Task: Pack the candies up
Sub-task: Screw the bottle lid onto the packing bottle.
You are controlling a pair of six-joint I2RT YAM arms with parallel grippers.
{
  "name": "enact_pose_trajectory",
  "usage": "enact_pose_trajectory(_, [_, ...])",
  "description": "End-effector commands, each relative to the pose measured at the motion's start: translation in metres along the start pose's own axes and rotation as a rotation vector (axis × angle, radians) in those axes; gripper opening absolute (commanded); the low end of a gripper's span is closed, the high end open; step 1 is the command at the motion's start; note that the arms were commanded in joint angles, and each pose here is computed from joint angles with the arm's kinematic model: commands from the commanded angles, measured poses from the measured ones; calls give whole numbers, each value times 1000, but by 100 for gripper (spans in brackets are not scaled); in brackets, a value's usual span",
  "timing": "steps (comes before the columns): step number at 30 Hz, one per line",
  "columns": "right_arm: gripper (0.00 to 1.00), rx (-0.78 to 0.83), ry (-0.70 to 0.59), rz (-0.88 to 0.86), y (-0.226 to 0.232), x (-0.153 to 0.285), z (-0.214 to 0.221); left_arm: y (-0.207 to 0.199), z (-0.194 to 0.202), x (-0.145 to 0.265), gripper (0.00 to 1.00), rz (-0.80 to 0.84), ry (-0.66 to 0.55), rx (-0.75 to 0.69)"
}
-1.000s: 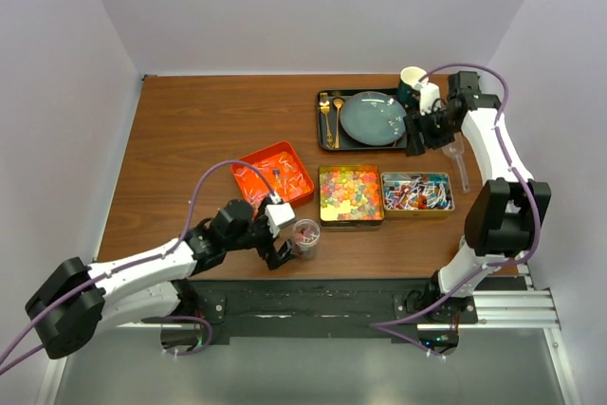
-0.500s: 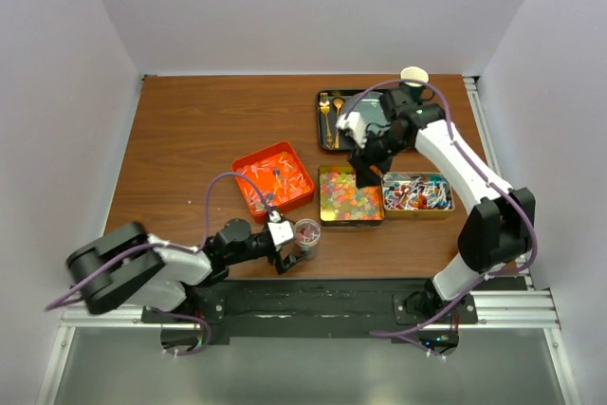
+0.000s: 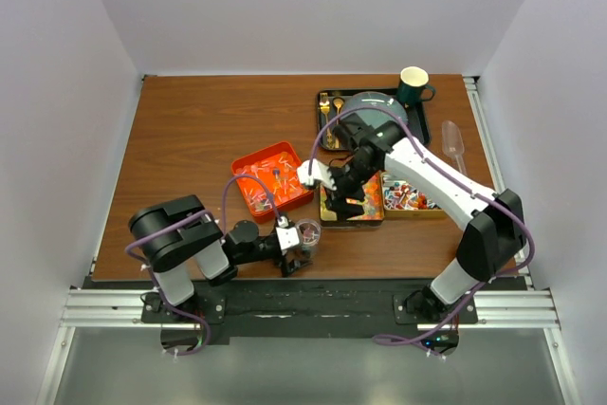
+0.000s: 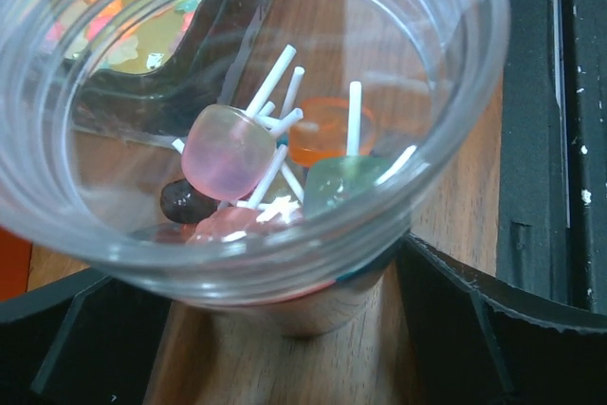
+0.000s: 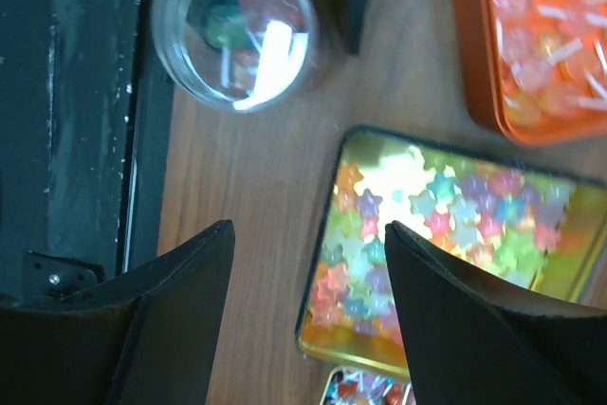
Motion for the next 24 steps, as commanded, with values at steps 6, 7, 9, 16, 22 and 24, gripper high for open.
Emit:
enact_pose_trajectory(6, [68, 192, -55, -68, 4, -32, -33, 12, -40, -8, 95, -89, -210, -117])
enact_pose_trajectory(7, [68, 203, -58, -72, 5, -34, -35, 13, -39, -9, 88, -97, -200, -103])
enact_pose_trajectory(9, [68, 215, -54, -67, 4, -36, -35, 12, -40, -13, 60, -73, -190, -93])
enact_pose_trajectory(16, [68, 214, -40, -99, 2, -45, -35, 10, -34, -16, 44, -40, -150, -90])
enact_pose_trajectory(22, [69, 205, -47, -104, 5, -54, -41, 11, -31, -19, 30, -51, -132, -63])
enact_pose_trajectory(24, [68, 198, -30, -111, 7, -56, -40, 12, -29, -20, 20, -48, -112, -54])
Point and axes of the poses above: each gripper's point midway between its finger pads, its own x axis back along the fingers, its own y axis along the line the jaws close on, z = x × y, the point moved 8 cm from there along x, back along the fingers, and after that the axes turned 12 degrees about x, right-handed, at the moved point
